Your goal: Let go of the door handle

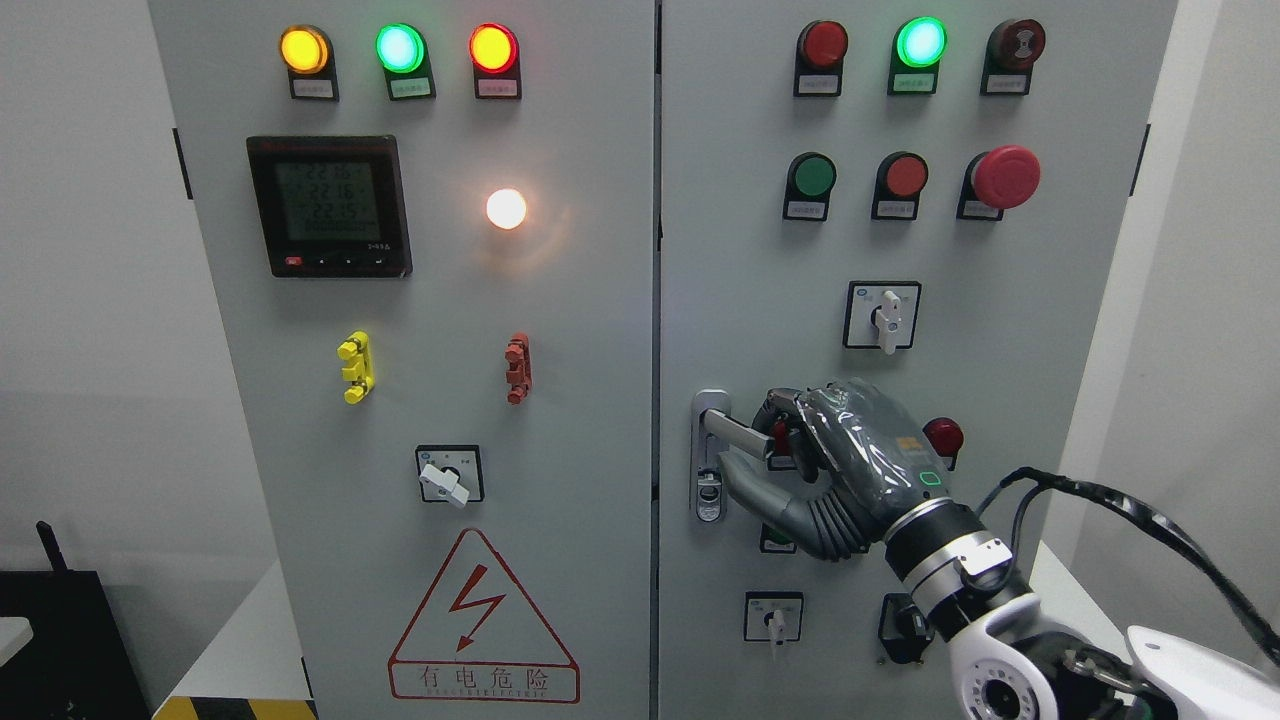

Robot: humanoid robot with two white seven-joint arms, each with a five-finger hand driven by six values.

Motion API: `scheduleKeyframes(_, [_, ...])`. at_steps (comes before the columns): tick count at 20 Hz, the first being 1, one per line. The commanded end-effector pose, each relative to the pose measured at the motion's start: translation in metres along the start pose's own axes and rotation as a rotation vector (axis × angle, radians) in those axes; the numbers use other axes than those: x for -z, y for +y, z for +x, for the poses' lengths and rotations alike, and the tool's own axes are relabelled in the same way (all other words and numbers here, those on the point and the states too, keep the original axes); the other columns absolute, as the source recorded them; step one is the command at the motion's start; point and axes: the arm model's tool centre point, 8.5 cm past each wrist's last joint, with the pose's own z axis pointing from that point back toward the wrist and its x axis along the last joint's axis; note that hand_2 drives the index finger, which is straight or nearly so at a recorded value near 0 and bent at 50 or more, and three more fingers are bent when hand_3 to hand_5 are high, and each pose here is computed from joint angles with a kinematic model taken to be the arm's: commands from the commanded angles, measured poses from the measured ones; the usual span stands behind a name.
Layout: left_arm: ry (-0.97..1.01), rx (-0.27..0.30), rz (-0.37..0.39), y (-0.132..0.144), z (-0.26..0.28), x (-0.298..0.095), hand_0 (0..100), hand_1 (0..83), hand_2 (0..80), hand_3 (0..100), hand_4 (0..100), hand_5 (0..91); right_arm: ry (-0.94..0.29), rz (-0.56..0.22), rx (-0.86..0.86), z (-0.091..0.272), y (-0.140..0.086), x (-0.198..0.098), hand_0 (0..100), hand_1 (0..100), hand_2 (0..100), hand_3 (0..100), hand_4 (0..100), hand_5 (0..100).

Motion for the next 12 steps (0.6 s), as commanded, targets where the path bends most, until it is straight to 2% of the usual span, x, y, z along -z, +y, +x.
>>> scheduleKeyframes(1, [0.005, -0.001, 0.000, 0.0000, -0.0011, -0.0002, 12, 38.9, 0.0, 0, 0, 0.0, -0.004, 0.000, 0.002, 0.0010, 0.0002, 0.0002, 40, 30, 57, 100, 100, 100])
scheduleKeyframes(12, [0.005, -0.001, 0.000, 0.0000, -0.0011, -0.0002, 12, 38.9, 0.0, 0, 0, 0.0, -0.001, 0.002, 0.004, 0.0003, 0.0018, -0.0006, 40, 30, 59, 100, 100, 100])
